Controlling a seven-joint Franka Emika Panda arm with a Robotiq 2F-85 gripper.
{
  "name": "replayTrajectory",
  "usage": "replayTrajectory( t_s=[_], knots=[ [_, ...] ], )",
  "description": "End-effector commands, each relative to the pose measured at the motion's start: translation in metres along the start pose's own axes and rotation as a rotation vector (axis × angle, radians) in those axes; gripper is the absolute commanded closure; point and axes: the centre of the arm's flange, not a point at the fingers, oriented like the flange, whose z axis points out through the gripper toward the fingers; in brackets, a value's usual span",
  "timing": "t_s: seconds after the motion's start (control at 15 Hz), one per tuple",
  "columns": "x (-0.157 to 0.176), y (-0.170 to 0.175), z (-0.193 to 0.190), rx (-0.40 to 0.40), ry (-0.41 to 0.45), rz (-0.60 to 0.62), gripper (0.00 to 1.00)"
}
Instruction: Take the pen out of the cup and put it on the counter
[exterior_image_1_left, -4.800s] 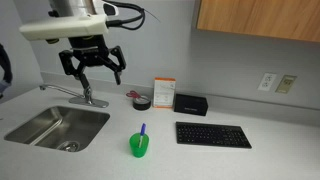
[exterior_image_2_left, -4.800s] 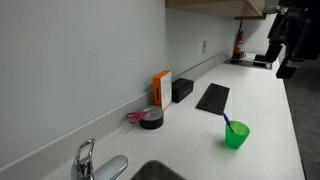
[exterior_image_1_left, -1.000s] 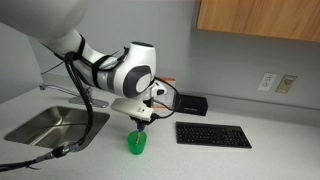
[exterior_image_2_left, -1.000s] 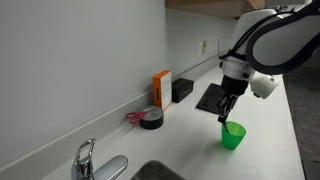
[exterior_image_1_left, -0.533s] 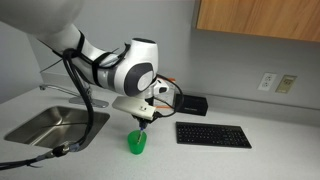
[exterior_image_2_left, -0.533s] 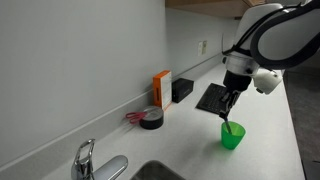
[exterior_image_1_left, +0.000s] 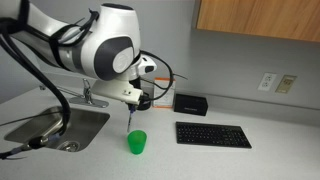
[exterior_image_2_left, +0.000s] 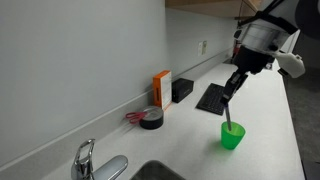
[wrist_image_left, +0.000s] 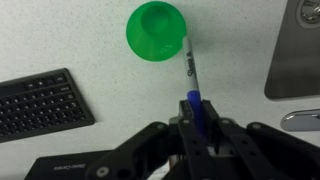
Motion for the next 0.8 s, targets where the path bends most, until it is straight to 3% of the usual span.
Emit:
replayTrajectory(
  t_s=[0.0,0.33,0.73],
  knots=[
    [-0.009,-0.047,-0.013,0.023,-0.019,-0.077,0.96],
    [0.028,-0.086,0.062,-0.018,-0.146,-0.08,0.96],
    [0.07,-0.065,0.161,-0.063,-0.3,0.019,0.96]
  ],
)
